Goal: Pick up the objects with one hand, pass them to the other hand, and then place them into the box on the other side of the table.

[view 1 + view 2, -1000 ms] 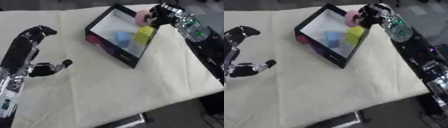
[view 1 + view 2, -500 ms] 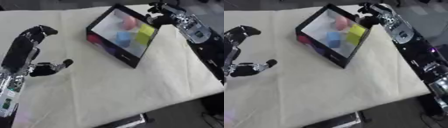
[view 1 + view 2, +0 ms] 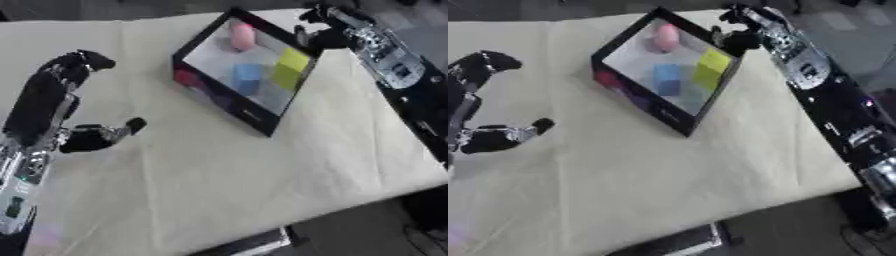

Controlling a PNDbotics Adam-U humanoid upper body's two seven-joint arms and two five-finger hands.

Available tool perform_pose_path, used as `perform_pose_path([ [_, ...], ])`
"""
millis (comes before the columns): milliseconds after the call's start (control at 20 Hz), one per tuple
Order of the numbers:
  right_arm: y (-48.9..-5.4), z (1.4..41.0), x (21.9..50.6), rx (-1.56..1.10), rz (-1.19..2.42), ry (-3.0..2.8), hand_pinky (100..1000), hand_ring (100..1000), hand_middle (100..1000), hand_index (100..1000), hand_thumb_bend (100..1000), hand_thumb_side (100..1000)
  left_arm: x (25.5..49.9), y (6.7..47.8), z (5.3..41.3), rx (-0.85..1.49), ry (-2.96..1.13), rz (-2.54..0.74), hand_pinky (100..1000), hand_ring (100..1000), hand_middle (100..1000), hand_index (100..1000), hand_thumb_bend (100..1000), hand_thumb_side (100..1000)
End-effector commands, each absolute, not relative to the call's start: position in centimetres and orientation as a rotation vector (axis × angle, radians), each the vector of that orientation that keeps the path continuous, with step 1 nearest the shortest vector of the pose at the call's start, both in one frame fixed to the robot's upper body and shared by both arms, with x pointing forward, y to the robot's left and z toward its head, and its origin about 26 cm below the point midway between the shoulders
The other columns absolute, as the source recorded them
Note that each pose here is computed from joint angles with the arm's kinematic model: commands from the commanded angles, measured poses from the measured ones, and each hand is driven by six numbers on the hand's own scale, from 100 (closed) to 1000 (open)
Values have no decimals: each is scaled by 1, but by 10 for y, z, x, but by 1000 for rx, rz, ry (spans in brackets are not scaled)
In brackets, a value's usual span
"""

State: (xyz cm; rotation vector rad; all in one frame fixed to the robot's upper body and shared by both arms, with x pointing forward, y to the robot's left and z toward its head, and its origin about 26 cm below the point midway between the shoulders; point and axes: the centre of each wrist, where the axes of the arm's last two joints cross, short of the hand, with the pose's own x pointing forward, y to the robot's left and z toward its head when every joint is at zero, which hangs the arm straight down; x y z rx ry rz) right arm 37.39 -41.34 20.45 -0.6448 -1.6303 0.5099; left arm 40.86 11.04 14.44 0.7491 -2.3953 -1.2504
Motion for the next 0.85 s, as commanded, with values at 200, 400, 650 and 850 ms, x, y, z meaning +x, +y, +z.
perform_pose_path([
  [200,-413,272,332,-727,223,-2001,687,980,913,1000,100,548,410,147,174,788,-2427,-1013,760,729,697,778,100,511],
  [400,-426,276,300,-773,109,-2080,698,999,953,1000,100,496,405,197,200,713,-2364,-771,749,735,762,797,100,657],
  [650,-436,257,271,-914,-41,-2055,696,998,943,1000,100,284,389,255,218,460,-2256,-546,756,743,766,833,100,721],
  [850,-438,238,254,-976,-182,-2029,681,990,930,1000,100,341,374,291,224,280,-2210,-351,768,757,763,833,100,754],
])
